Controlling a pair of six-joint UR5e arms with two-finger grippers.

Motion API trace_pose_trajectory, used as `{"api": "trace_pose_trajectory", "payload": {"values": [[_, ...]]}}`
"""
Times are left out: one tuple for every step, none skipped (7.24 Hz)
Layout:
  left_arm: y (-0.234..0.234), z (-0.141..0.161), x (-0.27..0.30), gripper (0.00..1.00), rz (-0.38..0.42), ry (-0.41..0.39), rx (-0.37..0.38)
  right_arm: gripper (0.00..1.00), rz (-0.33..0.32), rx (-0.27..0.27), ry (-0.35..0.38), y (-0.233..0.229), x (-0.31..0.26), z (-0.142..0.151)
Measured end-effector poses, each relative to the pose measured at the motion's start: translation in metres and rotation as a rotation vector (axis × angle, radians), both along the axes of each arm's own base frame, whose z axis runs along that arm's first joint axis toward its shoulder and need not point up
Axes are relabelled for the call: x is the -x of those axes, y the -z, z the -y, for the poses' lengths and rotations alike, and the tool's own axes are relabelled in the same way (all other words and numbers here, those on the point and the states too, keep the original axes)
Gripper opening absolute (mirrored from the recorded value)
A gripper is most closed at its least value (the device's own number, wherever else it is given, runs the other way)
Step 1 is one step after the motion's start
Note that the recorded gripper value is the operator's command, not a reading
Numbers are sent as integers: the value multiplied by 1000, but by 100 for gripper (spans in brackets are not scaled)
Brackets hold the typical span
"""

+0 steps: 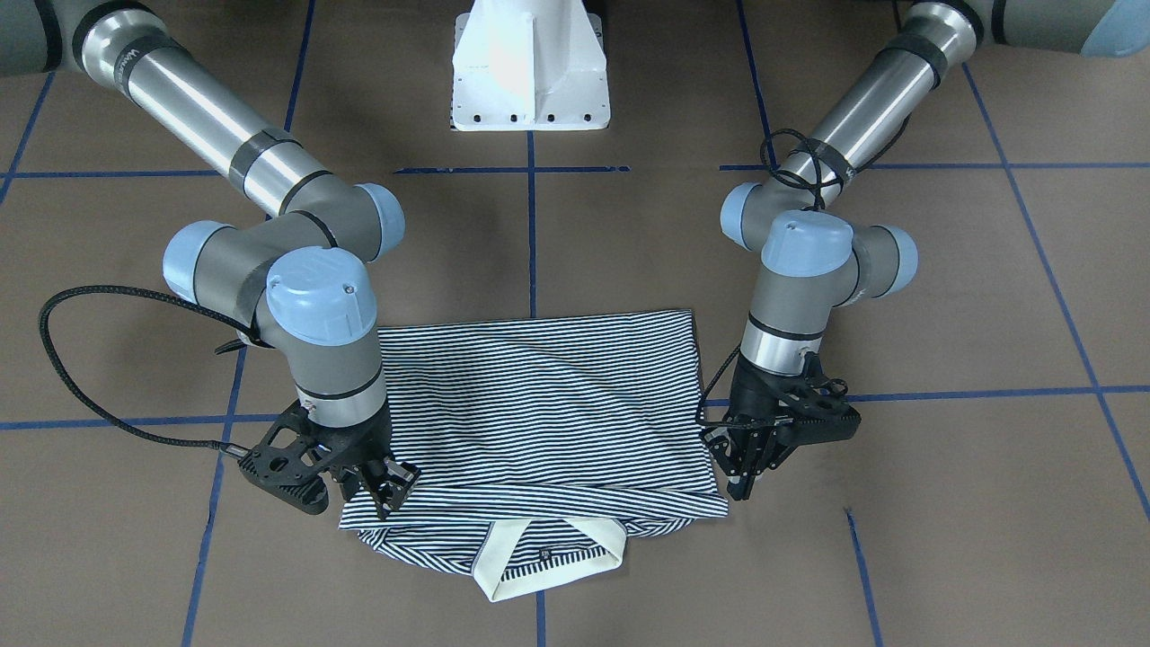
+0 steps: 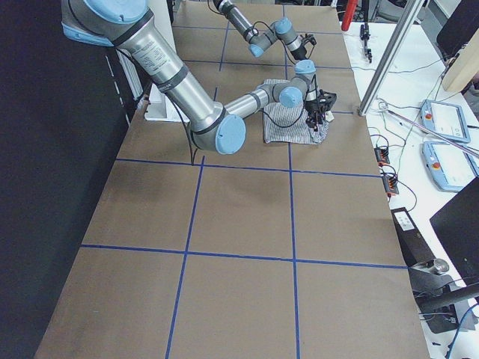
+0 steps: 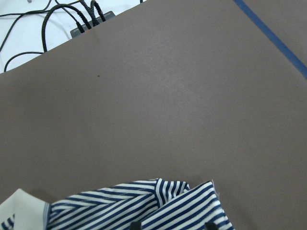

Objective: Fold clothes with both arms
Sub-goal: 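Move the right gripper down to the folded shirt's side nearest it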

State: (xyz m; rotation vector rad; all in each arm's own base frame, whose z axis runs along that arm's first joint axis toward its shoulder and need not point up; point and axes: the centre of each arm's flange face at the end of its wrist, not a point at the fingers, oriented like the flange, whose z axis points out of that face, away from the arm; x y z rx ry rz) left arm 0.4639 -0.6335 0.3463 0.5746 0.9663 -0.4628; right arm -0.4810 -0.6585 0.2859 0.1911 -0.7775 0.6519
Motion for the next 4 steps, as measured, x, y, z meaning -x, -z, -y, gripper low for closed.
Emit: {"api": "trace_pose_trajectory", "payload": {"values": [[4,-4,5,18,-18,-2,-16,63,25,-19,15,0,-6,-24],[8,-11,11,18,-34,-10,-26,64,49,-39,46,-9,-14,-65],[10,-17,15,18,-49,-22,-31,63,69,-38,66,-24,-20,-106],[12,-22,19,18,-61,-30,-35,63,89,-7,49,-38,-22,-138]]}}
